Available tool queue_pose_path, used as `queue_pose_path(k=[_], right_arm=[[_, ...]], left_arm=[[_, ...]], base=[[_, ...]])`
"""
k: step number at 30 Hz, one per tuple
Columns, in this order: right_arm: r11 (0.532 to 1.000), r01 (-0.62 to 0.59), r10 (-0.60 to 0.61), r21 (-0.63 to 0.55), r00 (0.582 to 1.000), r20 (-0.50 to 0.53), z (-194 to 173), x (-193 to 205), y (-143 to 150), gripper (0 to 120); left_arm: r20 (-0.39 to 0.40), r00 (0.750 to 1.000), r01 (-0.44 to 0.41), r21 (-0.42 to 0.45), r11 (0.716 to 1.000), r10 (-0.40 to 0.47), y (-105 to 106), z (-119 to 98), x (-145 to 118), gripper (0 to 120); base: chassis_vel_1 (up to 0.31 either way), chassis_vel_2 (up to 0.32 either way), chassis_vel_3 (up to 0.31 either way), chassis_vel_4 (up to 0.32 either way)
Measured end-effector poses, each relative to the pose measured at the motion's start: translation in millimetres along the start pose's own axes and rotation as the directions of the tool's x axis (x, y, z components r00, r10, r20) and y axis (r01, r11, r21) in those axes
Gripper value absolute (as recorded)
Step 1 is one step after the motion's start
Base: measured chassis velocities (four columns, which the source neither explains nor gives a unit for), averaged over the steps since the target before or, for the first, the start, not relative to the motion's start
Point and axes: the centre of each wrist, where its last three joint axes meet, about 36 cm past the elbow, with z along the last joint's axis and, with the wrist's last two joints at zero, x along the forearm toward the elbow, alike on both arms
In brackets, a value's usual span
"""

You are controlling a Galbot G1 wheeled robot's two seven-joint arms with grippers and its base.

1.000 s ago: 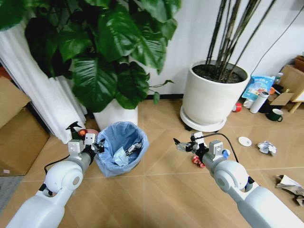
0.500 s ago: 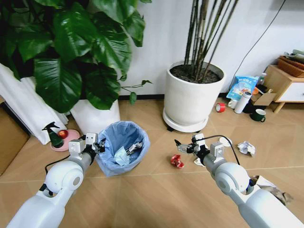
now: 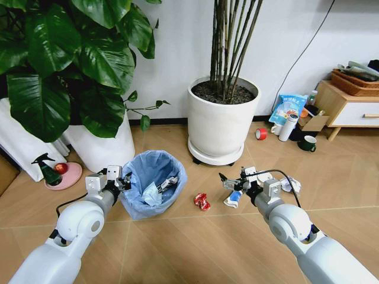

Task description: Pick up the trash bin and place the garbage on the floor into it.

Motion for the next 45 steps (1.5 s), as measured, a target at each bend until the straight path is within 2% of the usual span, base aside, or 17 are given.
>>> queue_pose_path(k=[33, 38, 45], right_arm=[[0.999, 0.037, -0.036, 0.023, 0.998, -0.043, 11.6, -2.9, 2.2, 100], [0.998, 0.054, -0.052, 0.019, 0.994, -0.093, 26.5, -8.8, -3.7, 100], [0.993, 0.120, -0.120, -0.010, 0.970, -0.210, 69.4, -25.4, -7.4, 100]], left_arm=[[-0.006, 1.000, 0.014, 0.005, 1.000, -0.014, -1.0, 1.4, -2.1, 0], [-0.002, 1.000, 0.027, 0.015, 1.000, -0.027, 2.2, -1.5, -4.0, 0], [0.008, 1.000, 0.029, 0.019, 0.999, -0.029, 4.0, -5.0, -3.0, 0]], base=[[-0.056, 0.056, 0.055, -0.055], [-0.053, 0.058, 0.064, -0.060], [-0.002, 0.004, 0.007, -0.008]])
